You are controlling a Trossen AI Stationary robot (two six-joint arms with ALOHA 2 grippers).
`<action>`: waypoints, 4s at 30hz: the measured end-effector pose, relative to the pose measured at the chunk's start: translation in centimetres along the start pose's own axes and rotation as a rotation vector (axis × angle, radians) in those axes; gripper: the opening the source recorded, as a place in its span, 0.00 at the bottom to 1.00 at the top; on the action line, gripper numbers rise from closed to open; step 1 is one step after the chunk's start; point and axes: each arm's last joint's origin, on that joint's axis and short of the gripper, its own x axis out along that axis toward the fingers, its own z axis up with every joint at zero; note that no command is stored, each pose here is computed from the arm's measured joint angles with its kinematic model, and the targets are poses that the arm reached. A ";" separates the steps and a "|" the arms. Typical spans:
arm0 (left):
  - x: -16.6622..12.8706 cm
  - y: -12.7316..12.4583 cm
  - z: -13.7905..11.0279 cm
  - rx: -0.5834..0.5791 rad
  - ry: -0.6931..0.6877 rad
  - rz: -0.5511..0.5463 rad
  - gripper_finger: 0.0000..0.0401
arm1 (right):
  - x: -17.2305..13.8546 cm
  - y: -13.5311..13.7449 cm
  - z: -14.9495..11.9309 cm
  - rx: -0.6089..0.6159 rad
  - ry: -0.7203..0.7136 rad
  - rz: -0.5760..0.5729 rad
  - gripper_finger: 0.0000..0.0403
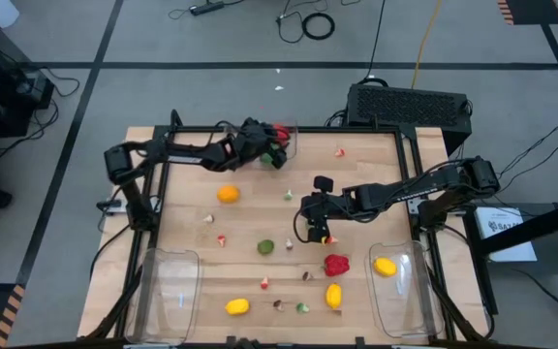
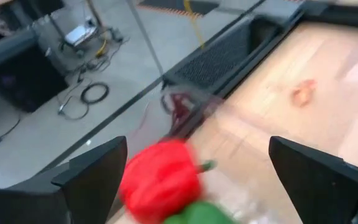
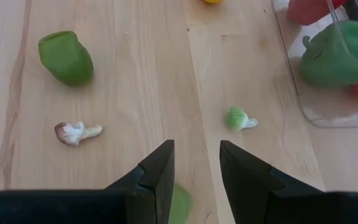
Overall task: Sort produce into baskets
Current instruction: Put the red bell pepper into the top transparent bin
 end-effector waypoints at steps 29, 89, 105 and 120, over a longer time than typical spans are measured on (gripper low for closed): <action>-19.0 -7.4 0.4 0.270 0.209 -0.431 0.46 | -7.4 7.3 -0.4 0.108 0.218 0.313 0.44; -23.6 -6.7 -1.0 0.266 0.227 -0.454 0.46 | 1.0 13.3 -1.8 -0.141 0.604 0.231 0.29; -23.6 -6.7 -1.0 0.266 0.223 -0.442 0.46 | 1.0 13.3 -1.8 -0.188 0.601 0.245 0.04; -23.6 -6.7 -1.0 0.266 0.223 -0.442 0.46 | 0.7 12.5 0.2 -0.177 0.564 0.249 0.02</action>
